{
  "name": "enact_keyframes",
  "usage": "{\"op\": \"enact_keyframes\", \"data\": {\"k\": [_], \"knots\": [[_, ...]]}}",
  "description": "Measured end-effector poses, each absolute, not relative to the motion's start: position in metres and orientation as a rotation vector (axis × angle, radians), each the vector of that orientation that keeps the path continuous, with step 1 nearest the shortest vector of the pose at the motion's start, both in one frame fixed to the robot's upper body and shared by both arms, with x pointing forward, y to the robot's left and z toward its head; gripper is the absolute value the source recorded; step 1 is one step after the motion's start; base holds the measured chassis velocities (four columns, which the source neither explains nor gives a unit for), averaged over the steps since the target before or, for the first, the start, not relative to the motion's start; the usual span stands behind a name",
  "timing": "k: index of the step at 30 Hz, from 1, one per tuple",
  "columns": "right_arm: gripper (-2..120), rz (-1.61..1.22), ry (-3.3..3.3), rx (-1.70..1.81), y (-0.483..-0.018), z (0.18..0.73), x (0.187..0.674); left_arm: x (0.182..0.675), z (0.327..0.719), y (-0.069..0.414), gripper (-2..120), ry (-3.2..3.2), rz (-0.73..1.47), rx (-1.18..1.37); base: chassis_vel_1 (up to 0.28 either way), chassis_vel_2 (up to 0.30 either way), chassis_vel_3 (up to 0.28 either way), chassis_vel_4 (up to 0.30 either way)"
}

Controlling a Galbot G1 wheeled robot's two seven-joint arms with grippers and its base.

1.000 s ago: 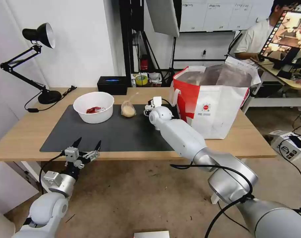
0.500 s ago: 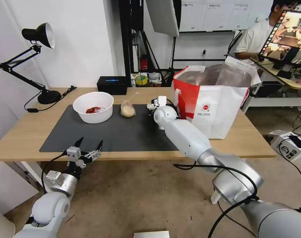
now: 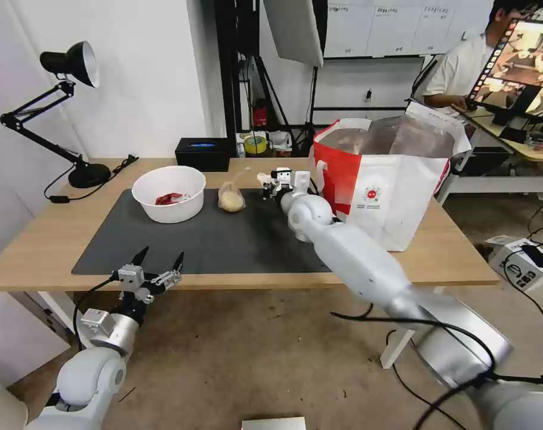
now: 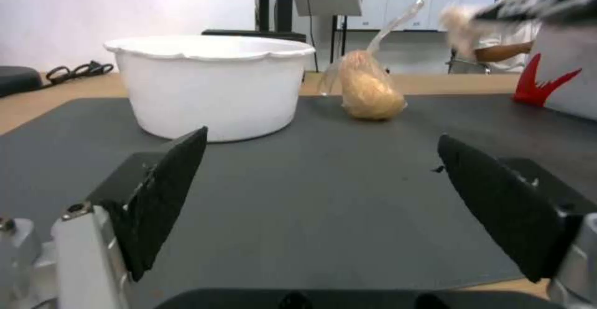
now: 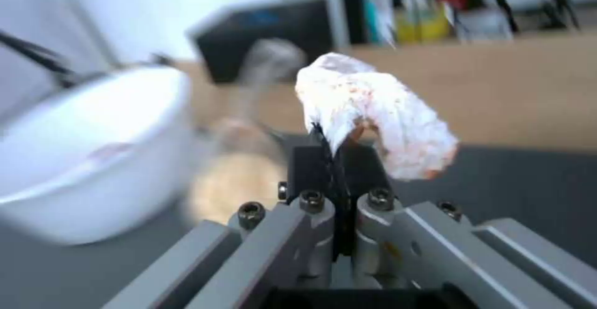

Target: Pick up the trash from the table and place it into the takeout bag.

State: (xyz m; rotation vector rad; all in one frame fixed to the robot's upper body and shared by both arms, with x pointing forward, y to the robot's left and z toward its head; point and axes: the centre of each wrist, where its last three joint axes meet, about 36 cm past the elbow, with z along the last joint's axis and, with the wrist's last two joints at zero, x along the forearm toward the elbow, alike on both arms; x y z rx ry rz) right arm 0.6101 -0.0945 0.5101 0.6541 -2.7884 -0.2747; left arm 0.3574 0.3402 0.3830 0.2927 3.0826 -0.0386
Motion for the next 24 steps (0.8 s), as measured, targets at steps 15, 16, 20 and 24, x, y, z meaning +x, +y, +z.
{"op": "enact_keyframes", "data": {"k": [15, 16, 20, 24], "knots": [[0, -0.425, -3.237, 0.565, -0.176, 0.629, 0.559, 0.356, 0.385, 0.33, 100, 3.082, -0.036, 0.311, 0.0, 0.0, 0.0, 0.0], [0, -0.425, -3.237, 0.565, -0.176, 0.629, 0.559, 0.356, 0.385, 0.33, 100, 3.082, -0.036, 0.311, 0.0, 0.0, 0.0, 0.0], [0, -0.375, -3.271, 0.354, -0.208, 0.645, 0.567, 0.356, 0.385, 0.328, 100, 3.084, -0.036, 0.318, 0.0, 0.0, 0.0, 0.0], [0, -0.325, -3.22, 0.159, -0.247, 0.663, 0.563, 0.356, 0.387, 0.324, 100, 3.085, -0.037, 0.333, 0.0, 0.0, 0.0, 0.0]]}}
